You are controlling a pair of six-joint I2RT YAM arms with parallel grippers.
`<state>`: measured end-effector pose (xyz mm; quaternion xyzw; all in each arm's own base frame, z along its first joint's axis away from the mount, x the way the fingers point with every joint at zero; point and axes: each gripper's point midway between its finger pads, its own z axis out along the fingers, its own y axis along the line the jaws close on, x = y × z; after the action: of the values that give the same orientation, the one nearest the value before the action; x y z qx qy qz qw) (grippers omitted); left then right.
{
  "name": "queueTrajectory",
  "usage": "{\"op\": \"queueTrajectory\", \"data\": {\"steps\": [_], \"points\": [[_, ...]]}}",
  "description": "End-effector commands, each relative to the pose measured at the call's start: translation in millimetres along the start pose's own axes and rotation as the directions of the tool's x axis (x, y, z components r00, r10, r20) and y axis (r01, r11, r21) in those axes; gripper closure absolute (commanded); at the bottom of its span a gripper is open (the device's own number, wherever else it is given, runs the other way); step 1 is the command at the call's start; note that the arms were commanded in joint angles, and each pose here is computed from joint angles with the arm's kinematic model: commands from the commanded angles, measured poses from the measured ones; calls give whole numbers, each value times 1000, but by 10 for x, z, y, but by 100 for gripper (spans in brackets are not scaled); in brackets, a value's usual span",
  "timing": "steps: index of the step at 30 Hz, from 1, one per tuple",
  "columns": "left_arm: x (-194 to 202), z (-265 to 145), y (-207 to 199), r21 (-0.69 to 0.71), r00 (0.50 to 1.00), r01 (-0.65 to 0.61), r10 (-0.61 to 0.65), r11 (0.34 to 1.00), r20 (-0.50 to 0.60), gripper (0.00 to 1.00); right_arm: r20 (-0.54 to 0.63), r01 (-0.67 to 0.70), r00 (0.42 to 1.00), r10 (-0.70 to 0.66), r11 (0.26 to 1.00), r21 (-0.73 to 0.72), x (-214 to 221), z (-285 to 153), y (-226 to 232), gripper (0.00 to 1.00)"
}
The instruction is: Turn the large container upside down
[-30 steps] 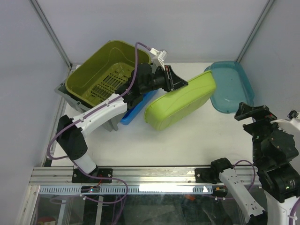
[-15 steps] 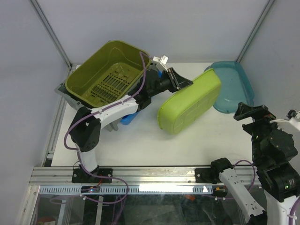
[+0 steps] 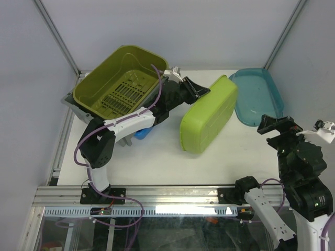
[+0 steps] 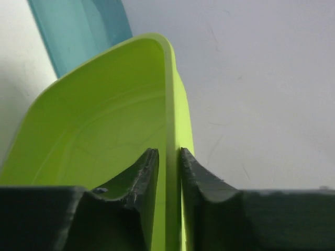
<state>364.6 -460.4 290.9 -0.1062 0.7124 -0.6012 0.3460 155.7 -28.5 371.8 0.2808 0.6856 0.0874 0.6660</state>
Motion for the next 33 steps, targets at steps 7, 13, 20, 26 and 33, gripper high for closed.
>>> {"op": "queueTrajectory", "data": {"steps": [7,13,20,26,33], "points": [[-118,-87,209,-145,998,-52,56,988,24,42,-95,-10,995,7,999,-36,271,166,160,1],[-171,-150,233,-183,994,-96,104,978,33,38,-253,0,967,-13,999,-53,736,254,201,1],[-332,-272,167,-222,978,-175,196,959,75,38,-450,-45,893,-6,994,-102,1386,359,334,1],[-381,-301,10,-231,956,-263,285,937,71,39,-550,-87,835,9,989,-117,1810,472,413,1],[-413,-321,-250,-249,914,-364,395,898,88,38,-622,-99,783,17,990,-97,2157,552,392,1]]}}
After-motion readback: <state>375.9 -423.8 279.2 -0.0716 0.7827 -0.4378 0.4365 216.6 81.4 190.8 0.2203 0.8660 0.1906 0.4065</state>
